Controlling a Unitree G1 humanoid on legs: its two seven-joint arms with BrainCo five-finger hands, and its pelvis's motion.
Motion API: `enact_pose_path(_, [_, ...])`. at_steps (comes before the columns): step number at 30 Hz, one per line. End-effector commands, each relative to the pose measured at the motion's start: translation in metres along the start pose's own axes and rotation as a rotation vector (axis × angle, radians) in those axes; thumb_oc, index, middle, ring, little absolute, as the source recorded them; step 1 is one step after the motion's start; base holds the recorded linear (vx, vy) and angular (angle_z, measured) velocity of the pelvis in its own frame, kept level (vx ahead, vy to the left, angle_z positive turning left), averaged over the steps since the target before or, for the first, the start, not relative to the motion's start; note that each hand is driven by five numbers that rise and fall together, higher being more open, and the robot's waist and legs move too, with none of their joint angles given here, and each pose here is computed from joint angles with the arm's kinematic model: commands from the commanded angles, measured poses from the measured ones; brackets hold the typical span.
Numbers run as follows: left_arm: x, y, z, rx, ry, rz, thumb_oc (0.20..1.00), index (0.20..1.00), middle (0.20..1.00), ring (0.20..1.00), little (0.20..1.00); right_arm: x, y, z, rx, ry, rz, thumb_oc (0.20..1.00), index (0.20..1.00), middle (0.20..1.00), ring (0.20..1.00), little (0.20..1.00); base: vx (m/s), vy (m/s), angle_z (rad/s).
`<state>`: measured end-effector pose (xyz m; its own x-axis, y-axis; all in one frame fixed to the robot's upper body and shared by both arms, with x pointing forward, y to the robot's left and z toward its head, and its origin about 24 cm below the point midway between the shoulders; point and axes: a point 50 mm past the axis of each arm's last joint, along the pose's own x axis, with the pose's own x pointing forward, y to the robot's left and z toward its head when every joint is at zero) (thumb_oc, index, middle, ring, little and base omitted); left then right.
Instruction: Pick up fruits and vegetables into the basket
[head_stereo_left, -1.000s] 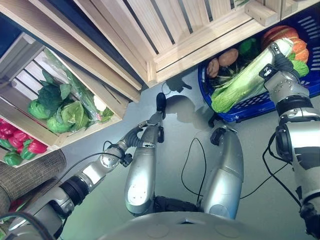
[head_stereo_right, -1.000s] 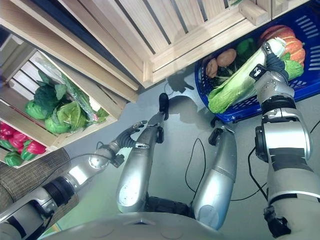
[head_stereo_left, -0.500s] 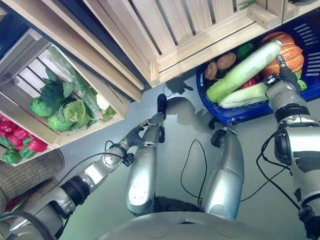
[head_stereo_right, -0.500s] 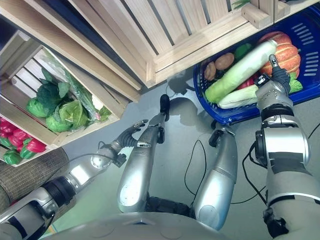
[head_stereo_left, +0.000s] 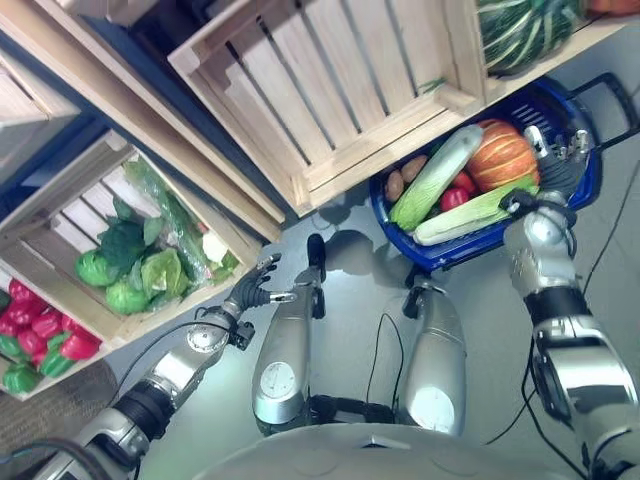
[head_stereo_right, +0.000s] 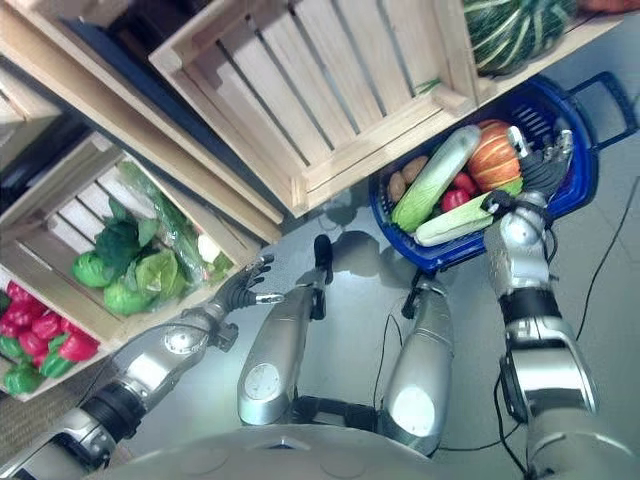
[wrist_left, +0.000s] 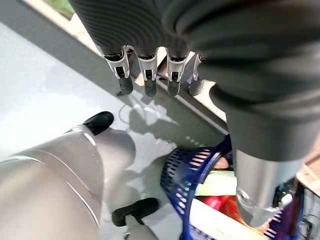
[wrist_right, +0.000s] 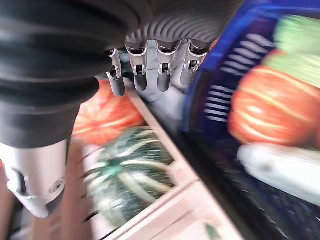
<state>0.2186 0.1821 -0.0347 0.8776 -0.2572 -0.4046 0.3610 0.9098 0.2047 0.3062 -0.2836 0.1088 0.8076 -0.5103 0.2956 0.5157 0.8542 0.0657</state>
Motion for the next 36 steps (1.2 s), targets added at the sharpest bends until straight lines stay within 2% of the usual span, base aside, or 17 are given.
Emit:
enact_pose_path(1, [-0.026, 0.0, -0.038, -0.009, 0.1, 0.019, 1.0, 1.0, 1.0, 1.0, 1.0, -0.029, 0.0, -0.001, -0.035, -0.095, 0.107, 1.0, 1.0, 1.0, 1.0, 1.0, 0.08, 0.02, -0.13])
enact_pose_path(5, [-0.034, -0.003, -0.056, -0.029, 0.168, 0.019, 1.0, 1.0, 1.0, 1.0, 1.0, -0.057, 0.005, -0.016, -0.086, -0.039, 0.229, 1.0, 1.0, 1.0, 1.0, 1.0, 0.11, 0.017, -0.18])
enact_pose_path(9, [-0.043, -0.015, -0.08, -0.056, 0.272, -0.053, 1.0, 1.0, 1.0, 1.0, 1.0, -0.086, 0.008, -0.043, -0.141, 0.12, 0.346, 1.0, 1.0, 1.0, 1.0, 1.0, 0.1, 0.037, -0.07])
enact_pose_path(14, [-0.043, -0.04, -0.103, -0.128, 0.384, -0.17, 1.0, 1.0, 1.0, 1.0, 1.0, -0.137, 0.015, -0.105, -0.184, 0.544, 0.504, 1.0, 1.0, 1.0, 1.0, 1.0, 0.07, 0.061, -0.02])
enact_pose_path(19, [-0.038, -0.044, -0.117, -0.207, 0.469, -0.184, 1.0, 1.0, 1.0, 1.0, 1.0, -0.195, 0.012, -0.155, -0.266, 0.945, 0.657, 1.0, 1.0, 1.0, 1.0, 1.0, -0.01, 0.044, 0.05])
enact_pose_path(26, [-0.037, -0.05, -0.133, -0.331, 0.584, -0.164, 1.0, 1.0, 1.0, 1.0, 1.0, -0.254, -0.009, -0.185, -0.369, 1.275, 0.833, 1.0, 1.0, 1.0, 1.0, 1.0, -0.01, 0.046, 0.06])
enact_pose_path(30, [-0.038, -0.059, -0.138, -0.391, 0.644, -0.2, 1.0, 1.0, 1.0, 1.0, 1.0, -0.279, -0.02, -0.191, -0.281, 1.469, 0.788, 1.0, 1.0, 1.0, 1.0, 1.0, -0.01, 0.034, 0.03])
enact_pose_path(33, [-0.042, -0.069, -0.142, -0.468, 0.677, -0.23, 1.0, 1.0, 1.0, 1.0, 1.0, -0.287, -0.028, -0.193, -0.225, 1.55, 0.686, 1.0, 1.0, 1.0, 1.0, 1.0, 0.04, 0.042, 0.03])
enact_pose_path(36, [-0.044, -0.073, -0.144, -0.497, 0.694, -0.245, 1.0, 1.0, 1.0, 1.0, 1.0, -0.292, -0.032, -0.193, -0.234, 1.592, 0.683, 1.0, 1.0, 1.0, 1.0, 1.0, 0.01, 0.01, 0.01])
